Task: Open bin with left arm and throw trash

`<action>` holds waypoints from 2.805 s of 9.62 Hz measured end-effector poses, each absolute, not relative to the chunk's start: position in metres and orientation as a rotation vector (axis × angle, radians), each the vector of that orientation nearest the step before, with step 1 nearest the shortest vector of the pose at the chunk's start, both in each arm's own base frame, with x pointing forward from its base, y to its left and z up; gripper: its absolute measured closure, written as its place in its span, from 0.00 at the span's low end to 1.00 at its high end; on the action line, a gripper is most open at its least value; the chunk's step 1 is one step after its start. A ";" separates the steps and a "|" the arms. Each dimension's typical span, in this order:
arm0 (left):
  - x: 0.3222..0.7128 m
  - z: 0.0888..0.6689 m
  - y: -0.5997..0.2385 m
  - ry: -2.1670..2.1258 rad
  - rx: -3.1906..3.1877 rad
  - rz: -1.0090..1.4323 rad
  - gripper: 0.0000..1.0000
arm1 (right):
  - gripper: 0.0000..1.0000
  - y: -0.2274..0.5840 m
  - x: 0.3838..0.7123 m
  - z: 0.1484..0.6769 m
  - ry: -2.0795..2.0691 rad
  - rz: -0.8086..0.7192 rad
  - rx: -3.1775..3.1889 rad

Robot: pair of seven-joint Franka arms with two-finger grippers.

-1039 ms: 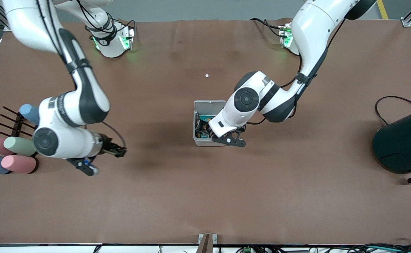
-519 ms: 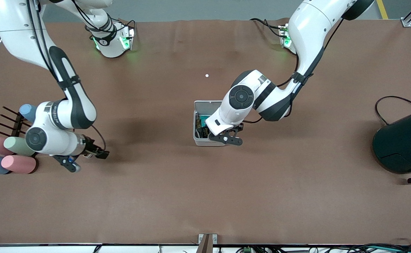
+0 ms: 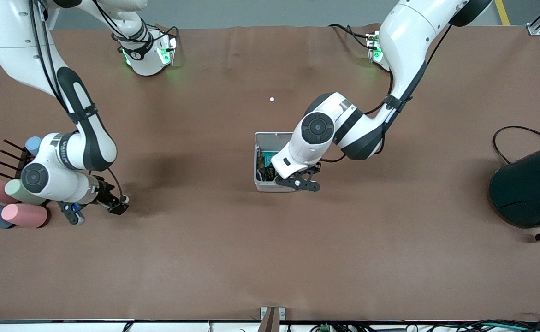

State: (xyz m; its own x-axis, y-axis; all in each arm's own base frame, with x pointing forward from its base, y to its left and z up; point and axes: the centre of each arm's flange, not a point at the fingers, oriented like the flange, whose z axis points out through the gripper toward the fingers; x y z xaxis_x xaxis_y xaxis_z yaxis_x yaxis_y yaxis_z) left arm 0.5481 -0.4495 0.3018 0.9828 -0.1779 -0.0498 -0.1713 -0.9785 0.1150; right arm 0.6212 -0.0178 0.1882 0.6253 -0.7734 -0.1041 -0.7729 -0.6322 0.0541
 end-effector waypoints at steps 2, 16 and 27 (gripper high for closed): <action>0.547 0.302 -0.450 -0.257 3.020 -0.092 0.50 | 0.02 -0.024 0.607 0.159 -1.367 -0.133 2.826; 0.612 0.381 -0.347 0.005 3.116 0.014 0.00 | 0.94 0.109 0.671 0.310 -1.729 -0.073 2.658; 0.552 0.648 -0.044 0.054 3.182 0.016 0.00 | 0.94 0.507 0.542 0.343 -1.522 0.029 3.004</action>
